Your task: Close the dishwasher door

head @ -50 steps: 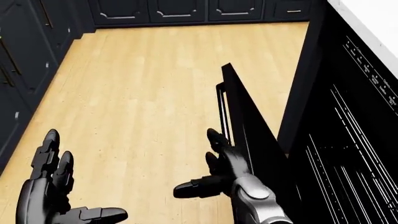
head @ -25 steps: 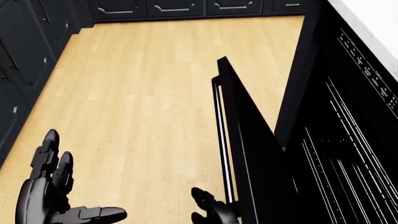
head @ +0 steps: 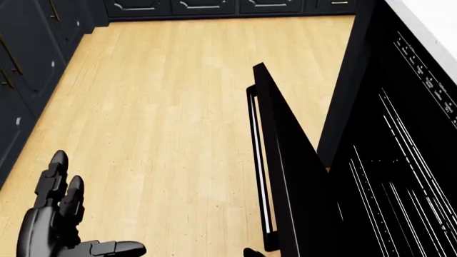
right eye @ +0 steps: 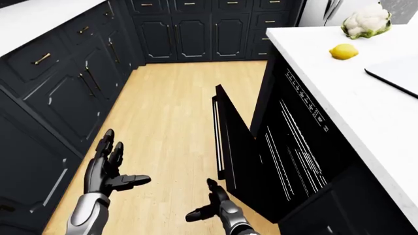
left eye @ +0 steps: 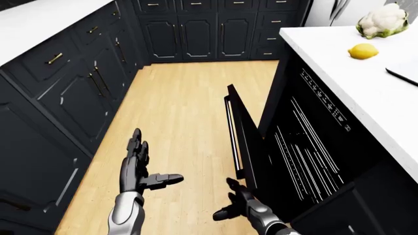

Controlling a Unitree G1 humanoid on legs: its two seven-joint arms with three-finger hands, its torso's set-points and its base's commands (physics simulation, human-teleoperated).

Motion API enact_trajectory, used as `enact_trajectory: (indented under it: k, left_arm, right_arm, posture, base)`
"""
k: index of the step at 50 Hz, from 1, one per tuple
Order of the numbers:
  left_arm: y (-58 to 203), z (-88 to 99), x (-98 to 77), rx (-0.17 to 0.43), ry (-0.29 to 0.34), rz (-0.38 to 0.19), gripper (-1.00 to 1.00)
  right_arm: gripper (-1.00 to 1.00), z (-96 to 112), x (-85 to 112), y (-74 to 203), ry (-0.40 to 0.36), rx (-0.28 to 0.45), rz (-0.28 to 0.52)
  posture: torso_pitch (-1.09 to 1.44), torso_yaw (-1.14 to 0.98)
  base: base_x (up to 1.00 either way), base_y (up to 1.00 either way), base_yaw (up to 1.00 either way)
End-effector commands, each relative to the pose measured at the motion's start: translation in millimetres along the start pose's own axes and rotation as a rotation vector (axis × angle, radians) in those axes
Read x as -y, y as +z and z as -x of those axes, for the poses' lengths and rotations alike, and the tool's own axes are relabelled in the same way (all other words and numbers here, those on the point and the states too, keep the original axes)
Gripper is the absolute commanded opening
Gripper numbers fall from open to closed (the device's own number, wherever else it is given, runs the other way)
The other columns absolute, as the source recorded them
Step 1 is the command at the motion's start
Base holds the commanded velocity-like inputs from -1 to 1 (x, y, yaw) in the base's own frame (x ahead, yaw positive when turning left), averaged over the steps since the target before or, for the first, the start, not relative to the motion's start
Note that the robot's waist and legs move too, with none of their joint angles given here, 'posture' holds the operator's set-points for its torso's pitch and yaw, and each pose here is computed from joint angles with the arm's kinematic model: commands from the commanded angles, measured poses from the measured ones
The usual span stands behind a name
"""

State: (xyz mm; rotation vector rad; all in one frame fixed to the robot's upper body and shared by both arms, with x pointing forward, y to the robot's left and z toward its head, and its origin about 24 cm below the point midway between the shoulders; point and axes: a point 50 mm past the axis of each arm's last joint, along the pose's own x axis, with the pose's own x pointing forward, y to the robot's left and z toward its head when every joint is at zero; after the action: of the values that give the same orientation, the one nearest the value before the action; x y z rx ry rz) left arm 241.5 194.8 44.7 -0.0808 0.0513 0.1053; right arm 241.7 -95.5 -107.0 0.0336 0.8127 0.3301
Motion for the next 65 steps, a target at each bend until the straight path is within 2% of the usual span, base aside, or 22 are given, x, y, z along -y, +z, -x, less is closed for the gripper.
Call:
enact_trajectory:
  k: [1,16,33,65]
  left_arm:
    - [17,-2.5,1.4,0.089,-0.01,-0.007,1.0]
    - [16,-1.0,2.5,0.091,-0.013,-0.013,1.0]
    - [14,-1.2,4.6,0.089,-0.015,-0.02,1.0]
    - [13,-0.7,5.3,0.089,-0.015,-0.023,1.0]
  right_arm:
    - [1.0,-1,1.9,17,-0.012,0.073,0.031]
    - [1.0,4,15.8,7,-0.075,0.107,0.067]
    - [1.0,17,42.3,-6,-0.183,0.176,0.019]
    - [1.0,38,83.6,-8,-0.357,0.285,-0.034]
  posture:
    - [0.0,0.0]
    - [0.0,0.0]
    - [0.0,0.0]
    - [0.0,0.0]
  base:
    - [0.0,0.0,0.0]
    - [0.0,0.0,0.0]
    - [0.0,0.0,0.0]
    - [0.0,0.0,0.0]
